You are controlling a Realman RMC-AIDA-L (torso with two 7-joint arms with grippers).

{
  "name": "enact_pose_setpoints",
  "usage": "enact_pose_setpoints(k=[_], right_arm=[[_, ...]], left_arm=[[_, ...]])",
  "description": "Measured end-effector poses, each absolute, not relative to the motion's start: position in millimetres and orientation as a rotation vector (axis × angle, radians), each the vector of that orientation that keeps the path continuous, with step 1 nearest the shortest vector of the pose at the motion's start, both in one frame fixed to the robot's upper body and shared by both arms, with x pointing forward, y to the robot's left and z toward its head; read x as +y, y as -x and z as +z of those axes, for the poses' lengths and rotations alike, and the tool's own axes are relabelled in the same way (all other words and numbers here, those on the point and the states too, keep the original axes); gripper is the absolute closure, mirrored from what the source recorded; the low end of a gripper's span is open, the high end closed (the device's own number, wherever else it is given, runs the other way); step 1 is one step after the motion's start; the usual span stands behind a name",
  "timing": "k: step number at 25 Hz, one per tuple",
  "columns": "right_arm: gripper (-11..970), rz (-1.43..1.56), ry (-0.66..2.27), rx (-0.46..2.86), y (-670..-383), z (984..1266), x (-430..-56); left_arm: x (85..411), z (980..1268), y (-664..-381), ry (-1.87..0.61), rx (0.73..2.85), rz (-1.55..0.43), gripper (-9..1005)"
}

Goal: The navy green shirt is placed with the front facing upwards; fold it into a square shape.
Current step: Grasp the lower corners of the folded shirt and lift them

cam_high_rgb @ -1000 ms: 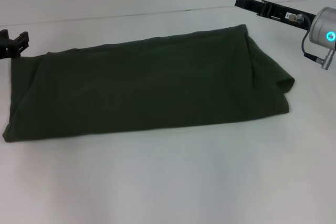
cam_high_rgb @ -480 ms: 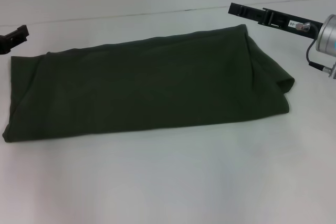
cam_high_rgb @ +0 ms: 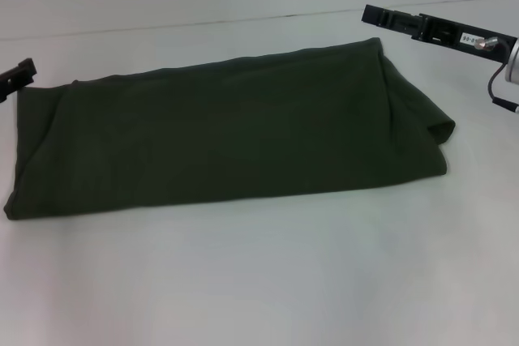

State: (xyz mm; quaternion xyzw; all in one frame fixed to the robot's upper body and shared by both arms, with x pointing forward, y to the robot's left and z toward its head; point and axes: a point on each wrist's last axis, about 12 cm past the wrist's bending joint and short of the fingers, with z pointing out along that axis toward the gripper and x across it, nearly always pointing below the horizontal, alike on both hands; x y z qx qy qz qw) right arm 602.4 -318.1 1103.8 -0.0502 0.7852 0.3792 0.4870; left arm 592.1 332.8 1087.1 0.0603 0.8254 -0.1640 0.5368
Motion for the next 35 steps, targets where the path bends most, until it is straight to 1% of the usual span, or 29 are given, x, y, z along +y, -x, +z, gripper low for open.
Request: enact_pose_setpoints(k=[1, 6, 9, 13, 17, 21, 27, 33, 35], right_arm=[[45, 0.922, 0.125, 1.914, -602, 1103, -318], [45, 0.922, 0.143, 1.932, -600, 1100, -317], [46, 0.909, 0.144, 1.952, -594, 1097, -323], [46, 0.912, 0.133, 1.979, -578, 1089, -339], [47, 0.935, 0.112, 2.002, -554, 1084, -361], [62, 0.959, 0.044, 2.036, -531, 1082, -387], [85, 0.995, -0.071, 2.128, -510, 1081, -413], [107, 1.003, -0.107, 2.245, -507, 1076, -416], [128, 0.998, -0.103, 2.262, -508, 1075, -414]], left_arm=[[333, 1085, -590, -0.143, 1.969, -0.393, 86], [333, 1081, -582, -0.162, 1.978, -0.423, 86], [335, 1080, -576, -0.185, 1.984, -0.440, 86], [345, 1079, -559, -0.223, 1.990, -0.480, 86], [355, 1079, -539, -0.238, 1.988, -0.515, 86], [357, 1080, -526, -0.264, 1.987, -0.549, 85], [353, 1078, -522, -0.296, 1.993, -0.572, 85], [350, 1077, -519, -0.316, 2.001, -0.597, 85], [351, 1076, -519, -0.316, 2.003, -0.597, 85]])
